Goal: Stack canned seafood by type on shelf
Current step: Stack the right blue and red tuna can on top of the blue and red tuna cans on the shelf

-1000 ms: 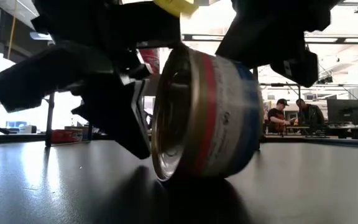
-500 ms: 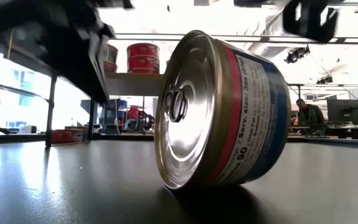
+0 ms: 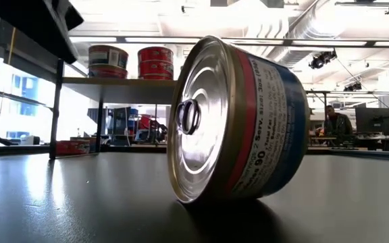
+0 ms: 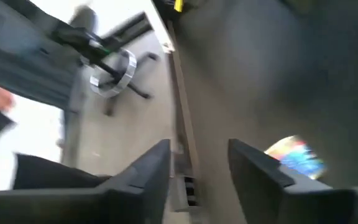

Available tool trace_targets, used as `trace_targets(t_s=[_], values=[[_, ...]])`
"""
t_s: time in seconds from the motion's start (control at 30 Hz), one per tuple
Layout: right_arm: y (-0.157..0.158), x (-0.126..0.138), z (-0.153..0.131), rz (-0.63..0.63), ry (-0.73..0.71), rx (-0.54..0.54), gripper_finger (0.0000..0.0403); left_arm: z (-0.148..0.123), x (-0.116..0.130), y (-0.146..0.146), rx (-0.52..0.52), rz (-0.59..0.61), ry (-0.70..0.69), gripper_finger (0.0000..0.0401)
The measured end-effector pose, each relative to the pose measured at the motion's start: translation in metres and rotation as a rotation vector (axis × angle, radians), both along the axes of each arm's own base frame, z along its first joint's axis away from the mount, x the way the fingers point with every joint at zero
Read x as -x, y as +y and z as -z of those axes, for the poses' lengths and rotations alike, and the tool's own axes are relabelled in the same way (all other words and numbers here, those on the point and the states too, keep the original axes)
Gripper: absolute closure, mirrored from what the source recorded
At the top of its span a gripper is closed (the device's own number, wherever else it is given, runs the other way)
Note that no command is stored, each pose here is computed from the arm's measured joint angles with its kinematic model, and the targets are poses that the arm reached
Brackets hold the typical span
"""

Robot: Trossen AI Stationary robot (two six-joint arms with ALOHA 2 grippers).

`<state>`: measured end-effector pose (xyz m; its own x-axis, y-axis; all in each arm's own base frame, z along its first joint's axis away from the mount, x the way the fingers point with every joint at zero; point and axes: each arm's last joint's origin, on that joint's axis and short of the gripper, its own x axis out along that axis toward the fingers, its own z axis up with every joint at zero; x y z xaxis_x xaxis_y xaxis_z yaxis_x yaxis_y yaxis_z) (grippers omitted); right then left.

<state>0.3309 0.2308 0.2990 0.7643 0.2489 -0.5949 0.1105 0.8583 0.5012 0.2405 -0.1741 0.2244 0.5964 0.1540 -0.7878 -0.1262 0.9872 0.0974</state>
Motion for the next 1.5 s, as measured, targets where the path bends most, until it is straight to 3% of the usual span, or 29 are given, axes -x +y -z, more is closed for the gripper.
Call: trace_targets(t_s=[0.1,0.3,0.4,0.53,0.73,0.9,1.23,1.5], values=[[-0.005,-0.008,-0.011,-0.019,0.065,0.09,0.0214,0.001,0.0,0.003,0.0,0.043,0.036,0.0401],[-0.008,-0.032,-0.018,-0.042,0.158,-0.008,0.0177,0.005,-0.003,0.006,-0.013,0.131,0.102,0.0401],[-0.015,-0.044,-0.007,0.088,0.281,-0.082,0.0176,0.004,-0.005,0.008,-0.023,0.143,0.097,0.0401],[-0.022,-0.056,0.012,0.235,0.422,-0.092,0.0176,0.003,-0.007,0.009,-0.043,0.17,0.097,0.0401],[-0.024,-0.069,0.037,0.485,0.528,-0.169,0.0176,0.004,-0.007,0.009,-0.082,0.238,0.109,0.0401],[-0.028,-0.077,0.055,0.598,0.568,-0.2,0.0176,0.004,-0.007,0.009,-0.091,0.252,0.113,0.0401],[-0.037,-0.076,0.069,0.657,0.65,-0.142,0.0176,0.003,-0.005,0.008,-0.068,0.265,0.13,0.0401],[-0.04,-0.081,0.071,0.66,0.627,-0.146,0.0176,0.004,-0.003,0.008,-0.021,0.23,0.147,0.0401]])
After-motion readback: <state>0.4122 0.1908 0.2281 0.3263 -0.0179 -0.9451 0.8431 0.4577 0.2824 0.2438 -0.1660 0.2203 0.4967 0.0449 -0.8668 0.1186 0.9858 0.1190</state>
